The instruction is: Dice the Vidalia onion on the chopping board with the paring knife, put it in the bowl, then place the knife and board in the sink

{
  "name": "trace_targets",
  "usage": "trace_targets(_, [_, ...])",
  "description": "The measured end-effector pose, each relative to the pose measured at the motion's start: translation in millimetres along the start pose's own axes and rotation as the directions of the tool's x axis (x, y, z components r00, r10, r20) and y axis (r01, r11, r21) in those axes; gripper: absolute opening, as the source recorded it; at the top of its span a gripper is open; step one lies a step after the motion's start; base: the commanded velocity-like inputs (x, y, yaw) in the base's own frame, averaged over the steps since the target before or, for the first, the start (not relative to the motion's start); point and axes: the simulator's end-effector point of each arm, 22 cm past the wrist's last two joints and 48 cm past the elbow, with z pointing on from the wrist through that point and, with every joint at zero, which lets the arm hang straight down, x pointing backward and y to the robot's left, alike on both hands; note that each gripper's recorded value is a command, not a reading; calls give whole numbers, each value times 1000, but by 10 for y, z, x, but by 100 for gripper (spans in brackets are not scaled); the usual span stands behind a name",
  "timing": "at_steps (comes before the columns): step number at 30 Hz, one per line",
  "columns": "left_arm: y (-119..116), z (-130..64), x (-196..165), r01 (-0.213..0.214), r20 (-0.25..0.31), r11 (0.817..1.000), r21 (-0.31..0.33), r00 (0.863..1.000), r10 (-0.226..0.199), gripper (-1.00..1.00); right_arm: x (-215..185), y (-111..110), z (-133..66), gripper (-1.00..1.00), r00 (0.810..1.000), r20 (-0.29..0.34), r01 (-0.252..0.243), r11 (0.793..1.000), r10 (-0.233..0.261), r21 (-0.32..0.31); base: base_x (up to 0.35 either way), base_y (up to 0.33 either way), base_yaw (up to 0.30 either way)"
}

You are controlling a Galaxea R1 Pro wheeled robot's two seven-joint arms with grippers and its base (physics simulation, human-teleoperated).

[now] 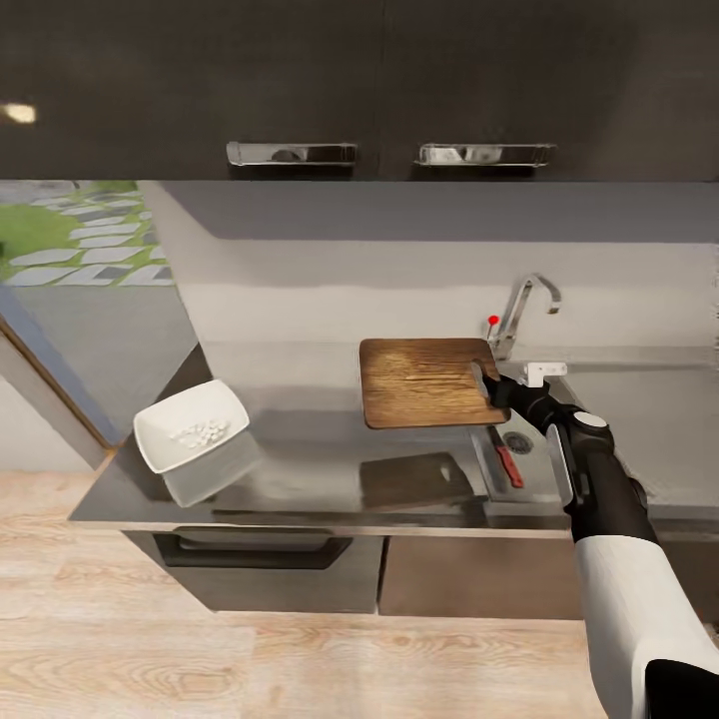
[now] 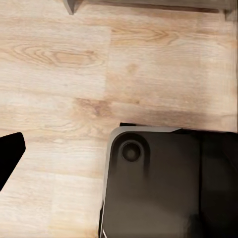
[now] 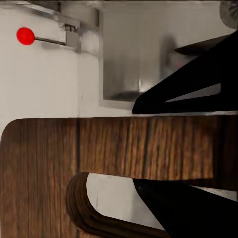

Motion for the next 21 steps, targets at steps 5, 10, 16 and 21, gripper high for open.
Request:
trace_targets(5, [0,0,0,0,0,1000,0,1000,0,100,3,-5,1,-100,1000,-1,1,1000,-1,2,0,-306,0])
trace_targets(10, [0,0,0,0,0,1000,0,1000,0,100,11,-2,4,-100,1000,-2,0,1000,0,3,0,-306,0])
trace_targets(16, [-1,3,-13,1,3,1000,0,1000,-1,100,98,-163,24,-100,1000,-17,-7,995,9,102,0,-177,0])
trace_targets(21, [-6,1,-7,0,1,1000,1,1000,0,100,211,-344,-12,-100,997,-19,-62,941,73,332,0,-11,0])
